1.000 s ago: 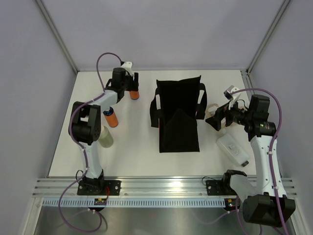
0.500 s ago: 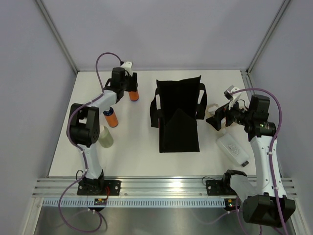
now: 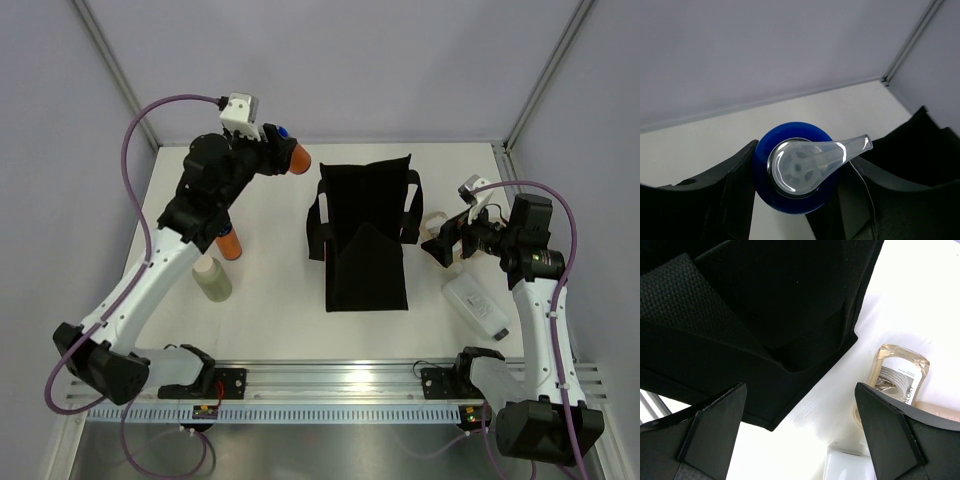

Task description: Place the personal care products into the canvas bag

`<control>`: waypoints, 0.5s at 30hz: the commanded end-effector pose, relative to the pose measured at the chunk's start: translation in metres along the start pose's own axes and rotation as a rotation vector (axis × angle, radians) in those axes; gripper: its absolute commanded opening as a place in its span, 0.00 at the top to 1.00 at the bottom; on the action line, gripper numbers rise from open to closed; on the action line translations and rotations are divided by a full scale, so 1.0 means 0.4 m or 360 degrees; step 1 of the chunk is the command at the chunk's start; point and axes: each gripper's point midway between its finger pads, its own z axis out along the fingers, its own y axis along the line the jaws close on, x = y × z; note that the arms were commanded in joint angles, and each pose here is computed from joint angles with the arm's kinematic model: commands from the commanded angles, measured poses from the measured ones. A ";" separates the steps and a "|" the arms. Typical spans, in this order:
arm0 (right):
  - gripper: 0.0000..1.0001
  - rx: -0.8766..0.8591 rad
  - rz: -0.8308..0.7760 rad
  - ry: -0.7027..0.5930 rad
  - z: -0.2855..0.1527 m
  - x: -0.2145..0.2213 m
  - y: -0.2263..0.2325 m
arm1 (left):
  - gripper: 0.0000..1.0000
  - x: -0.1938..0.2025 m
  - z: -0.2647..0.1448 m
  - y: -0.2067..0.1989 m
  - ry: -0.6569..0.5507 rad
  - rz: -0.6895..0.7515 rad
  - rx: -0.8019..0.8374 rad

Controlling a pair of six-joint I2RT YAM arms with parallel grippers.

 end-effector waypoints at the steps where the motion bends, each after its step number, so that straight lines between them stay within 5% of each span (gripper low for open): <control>1: 0.00 0.0019 -0.0047 -0.0014 -0.001 -0.005 -0.005 | 1.00 -0.153 -0.047 -0.080 -0.0255 -0.0052 0.0081; 6: 0.01 0.0037 -0.0033 0.0012 0.002 0.006 -0.014 | 1.00 -0.159 -0.037 -0.218 -0.0181 -0.0022 0.0309; 15: 0.00 0.0062 -0.0024 0.0045 0.007 0.019 -0.027 | 1.00 -0.004 0.065 -0.382 0.0106 0.0214 0.0567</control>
